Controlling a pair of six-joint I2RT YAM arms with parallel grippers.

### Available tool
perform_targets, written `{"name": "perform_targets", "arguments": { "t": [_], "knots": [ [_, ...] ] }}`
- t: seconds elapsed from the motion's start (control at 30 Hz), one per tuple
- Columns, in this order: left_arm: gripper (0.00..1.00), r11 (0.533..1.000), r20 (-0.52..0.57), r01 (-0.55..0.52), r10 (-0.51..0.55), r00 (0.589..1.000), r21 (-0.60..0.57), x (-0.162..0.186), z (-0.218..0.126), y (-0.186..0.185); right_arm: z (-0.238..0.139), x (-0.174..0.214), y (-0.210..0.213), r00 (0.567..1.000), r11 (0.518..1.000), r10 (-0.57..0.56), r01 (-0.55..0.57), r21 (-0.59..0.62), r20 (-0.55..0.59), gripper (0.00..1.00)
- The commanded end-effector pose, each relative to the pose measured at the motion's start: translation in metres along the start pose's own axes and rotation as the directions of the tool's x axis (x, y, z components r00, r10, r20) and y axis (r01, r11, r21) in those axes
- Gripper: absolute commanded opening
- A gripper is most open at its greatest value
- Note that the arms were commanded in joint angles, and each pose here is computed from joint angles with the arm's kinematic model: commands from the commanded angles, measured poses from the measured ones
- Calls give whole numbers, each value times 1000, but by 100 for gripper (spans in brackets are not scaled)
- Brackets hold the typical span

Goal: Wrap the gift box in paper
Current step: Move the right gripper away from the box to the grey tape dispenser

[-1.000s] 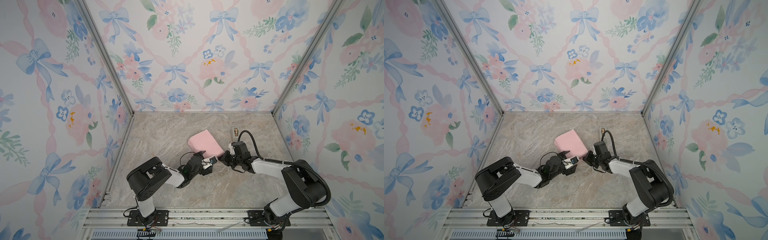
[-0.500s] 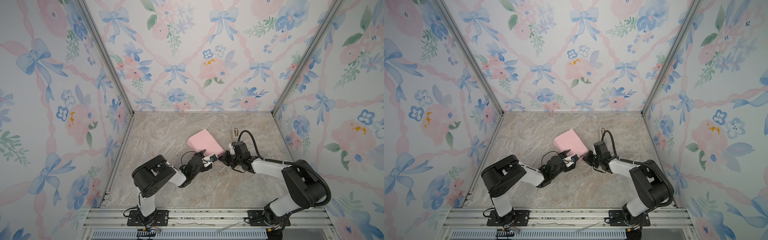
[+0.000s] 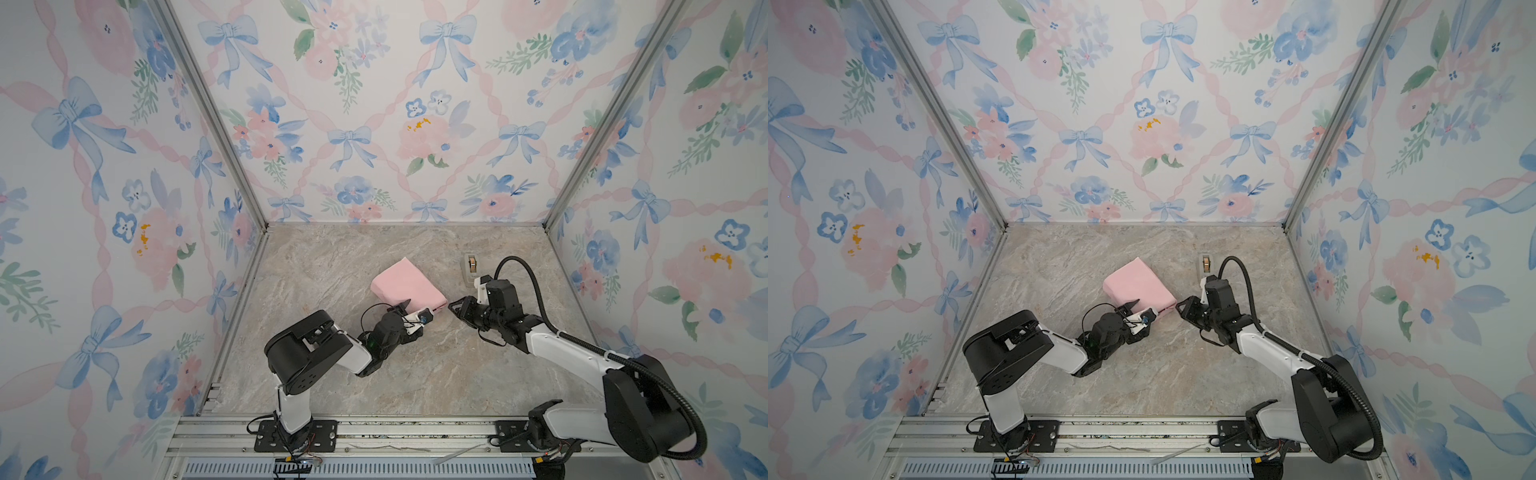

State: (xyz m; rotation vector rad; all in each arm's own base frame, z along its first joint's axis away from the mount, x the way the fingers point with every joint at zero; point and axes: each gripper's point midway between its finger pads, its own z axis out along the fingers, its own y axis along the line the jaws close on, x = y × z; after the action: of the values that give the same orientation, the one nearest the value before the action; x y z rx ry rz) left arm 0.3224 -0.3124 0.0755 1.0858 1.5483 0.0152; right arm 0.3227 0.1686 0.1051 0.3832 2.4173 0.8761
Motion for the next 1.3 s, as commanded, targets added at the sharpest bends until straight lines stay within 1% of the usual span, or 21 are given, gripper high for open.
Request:
{"name": "perform_targets", "arguments": {
  "t": [0.0,0.17,0.37,0.47,0.53,0.7,0.83,1.03,1.17,1.27],
  "knots": [
    [72,997,-151,7,4,989,73,47,-6,-25,-10,-20,-8,992,991,-119,121,53,-34,40],
    [71,998,-145,8,3,989,70,45,-6,-23,-9,-60,-20,978,975,-205,208,82,-46,40],
    [71,997,-140,10,0,990,75,43,-7,-24,4,-108,-39,973,973,-225,227,35,-42,39],
    [71,997,-139,14,-3,990,80,43,-7,-26,14,-123,-53,968,968,-244,247,38,-65,38],
    [71,996,-142,14,-2,990,83,45,-7,-27,19,-136,-59,968,970,-239,241,23,-69,37],
    [71,996,-144,22,-9,990,86,45,-6,-28,39,-158,-64,975,976,-209,203,-80,-79,35],
    [71,996,-139,20,-8,990,87,44,-6,-28,58,-162,-66,973,975,-194,177,-136,-124,33],
    [71,997,-135,12,-3,991,71,41,-6,-24,79,-158,-76,965,976,-175,144,-164,-194,31],
    [71,997,-133,13,-3,991,70,40,-6,-23,81,-149,-81,954,977,-177,141,-157,-242,30],
    [71,997,-130,14,-5,992,71,39,-5,-23,79,-143,-86,946,981,-177,147,-129,-272,30]
  ]
}}
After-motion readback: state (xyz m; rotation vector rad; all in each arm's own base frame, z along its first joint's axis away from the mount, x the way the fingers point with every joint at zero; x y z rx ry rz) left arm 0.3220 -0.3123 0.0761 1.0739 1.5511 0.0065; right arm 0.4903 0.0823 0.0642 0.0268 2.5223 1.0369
